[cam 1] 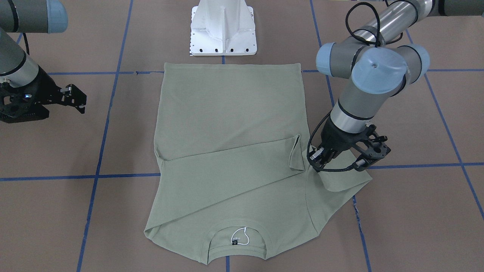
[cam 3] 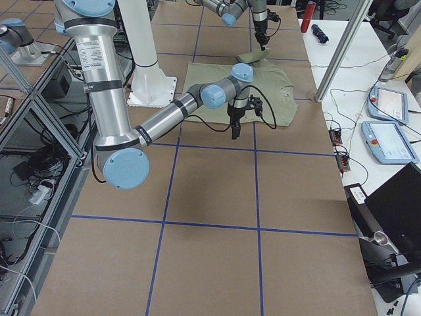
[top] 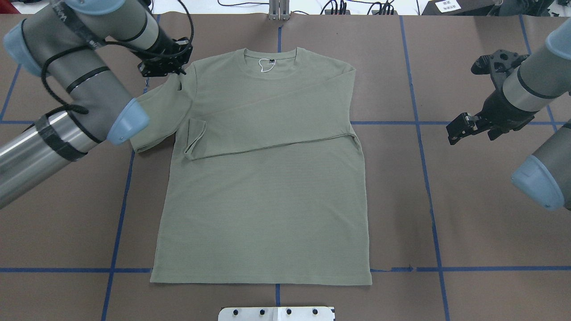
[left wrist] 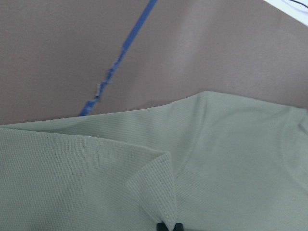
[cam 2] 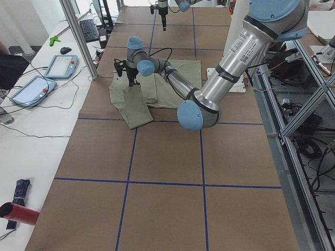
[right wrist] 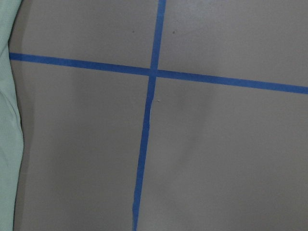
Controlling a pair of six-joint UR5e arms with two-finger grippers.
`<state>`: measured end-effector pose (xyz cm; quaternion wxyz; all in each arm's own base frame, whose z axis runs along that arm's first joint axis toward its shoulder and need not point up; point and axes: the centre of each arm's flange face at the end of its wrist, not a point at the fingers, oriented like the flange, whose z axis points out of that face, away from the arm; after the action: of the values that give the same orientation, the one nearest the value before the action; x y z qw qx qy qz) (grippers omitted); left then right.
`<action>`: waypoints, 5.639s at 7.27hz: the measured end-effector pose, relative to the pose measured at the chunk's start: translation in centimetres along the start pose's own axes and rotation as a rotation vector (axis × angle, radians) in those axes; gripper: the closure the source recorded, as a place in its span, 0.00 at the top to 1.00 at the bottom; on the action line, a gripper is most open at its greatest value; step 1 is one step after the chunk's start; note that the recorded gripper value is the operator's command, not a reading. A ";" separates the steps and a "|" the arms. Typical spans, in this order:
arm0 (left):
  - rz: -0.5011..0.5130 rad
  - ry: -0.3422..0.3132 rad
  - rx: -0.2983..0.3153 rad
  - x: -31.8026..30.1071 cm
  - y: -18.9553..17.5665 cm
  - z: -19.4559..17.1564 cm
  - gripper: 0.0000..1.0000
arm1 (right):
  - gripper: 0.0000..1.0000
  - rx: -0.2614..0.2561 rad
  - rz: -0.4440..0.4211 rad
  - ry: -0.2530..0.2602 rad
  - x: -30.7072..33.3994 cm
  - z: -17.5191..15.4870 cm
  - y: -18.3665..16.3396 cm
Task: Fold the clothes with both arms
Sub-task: 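Grasp the other sleeve cuff with the left gripper, then fold the grasped sleeve across the shirt body toward the right gripper, then release the sleeve with the left gripper while the right gripper moves to the hem, then lower the right gripper to a hem corner while the left reaches the other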
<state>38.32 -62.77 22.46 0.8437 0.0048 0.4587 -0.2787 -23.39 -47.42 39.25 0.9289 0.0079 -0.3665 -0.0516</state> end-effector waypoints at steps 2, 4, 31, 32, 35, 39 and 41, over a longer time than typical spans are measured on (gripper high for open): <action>-0.051 0.062 -0.037 10.2 2.2 -1.8 0.00 | 1.00 -0.008 0.009 0.008 0.8 0.3 0.6; -0.082 0.107 -0.105 18.9 8.8 -2.8 0.00 | 1.00 -0.012 0.016 0.012 1.3 0.4 0.8; 0.649 0.080 -0.053 -28.1 14.8 -4.8 1.00 | 1.00 0.065 0.231 -0.103 -24.9 11.1 19.4; 0.649 0.087 -0.060 -28.7 14.9 -4.8 1.00 | 1.00 0.061 0.236 -0.100 -25.4 11.5 20.3; 0.648 0.079 -0.068 -29.1 14.8 -4.1 1.00 | 1.00 0.030 0.235 -0.079 -26.1 13.2 22.8; 0.650 0.075 -0.073 -28.7 14.8 -3.1 1.00 | 1.00 0.008 0.230 -0.046 -26.2 15.2 23.8; 0.652 0.080 -0.072 -28.4 14.8 -3.1 1.00 | 0.97 0.006 0.241 -0.041 -25.9 15.4 23.9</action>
<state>30.89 -36.19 39.05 0.8695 0.1323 0.4754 0.0227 -50.52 -20.70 34.10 0.9206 -0.0344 -0.3840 0.0616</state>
